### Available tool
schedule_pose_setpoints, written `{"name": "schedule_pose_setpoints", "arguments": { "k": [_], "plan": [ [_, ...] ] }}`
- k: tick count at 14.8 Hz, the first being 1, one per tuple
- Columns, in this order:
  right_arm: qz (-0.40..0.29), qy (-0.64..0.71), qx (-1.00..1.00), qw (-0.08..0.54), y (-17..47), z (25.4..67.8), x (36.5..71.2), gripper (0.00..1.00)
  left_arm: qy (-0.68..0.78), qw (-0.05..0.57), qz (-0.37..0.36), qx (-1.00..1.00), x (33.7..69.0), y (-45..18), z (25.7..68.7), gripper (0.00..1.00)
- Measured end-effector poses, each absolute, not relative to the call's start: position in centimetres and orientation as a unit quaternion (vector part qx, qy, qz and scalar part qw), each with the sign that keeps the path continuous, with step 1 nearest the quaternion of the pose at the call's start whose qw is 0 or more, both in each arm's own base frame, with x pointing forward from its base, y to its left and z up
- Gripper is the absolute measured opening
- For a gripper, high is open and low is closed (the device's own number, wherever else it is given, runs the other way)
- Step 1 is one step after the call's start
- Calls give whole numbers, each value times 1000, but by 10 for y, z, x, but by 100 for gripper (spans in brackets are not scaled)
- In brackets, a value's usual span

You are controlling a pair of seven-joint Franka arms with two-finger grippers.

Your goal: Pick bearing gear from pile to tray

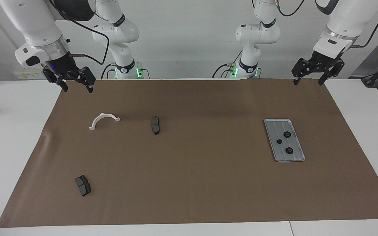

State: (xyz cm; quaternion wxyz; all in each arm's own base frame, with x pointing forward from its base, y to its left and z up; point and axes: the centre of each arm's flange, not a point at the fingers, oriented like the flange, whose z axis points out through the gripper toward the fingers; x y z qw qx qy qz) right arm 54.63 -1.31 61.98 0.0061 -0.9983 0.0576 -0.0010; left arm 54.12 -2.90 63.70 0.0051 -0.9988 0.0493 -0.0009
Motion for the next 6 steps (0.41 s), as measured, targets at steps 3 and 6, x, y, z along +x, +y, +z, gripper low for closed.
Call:
{"name": "schedule_pose_setpoints", "arguments": {
  "k": [3, 6],
  "plan": [
    [-1, 58, -998, 6, -13, 620, 546, 100, 52, 6, 1, -999, 549, -30, 634, 100],
    [-1, 58, -998, 6, -13, 620, 546, 100, 58, 6, 2, -998, 550, -31, 634, 100]
  ]
}}
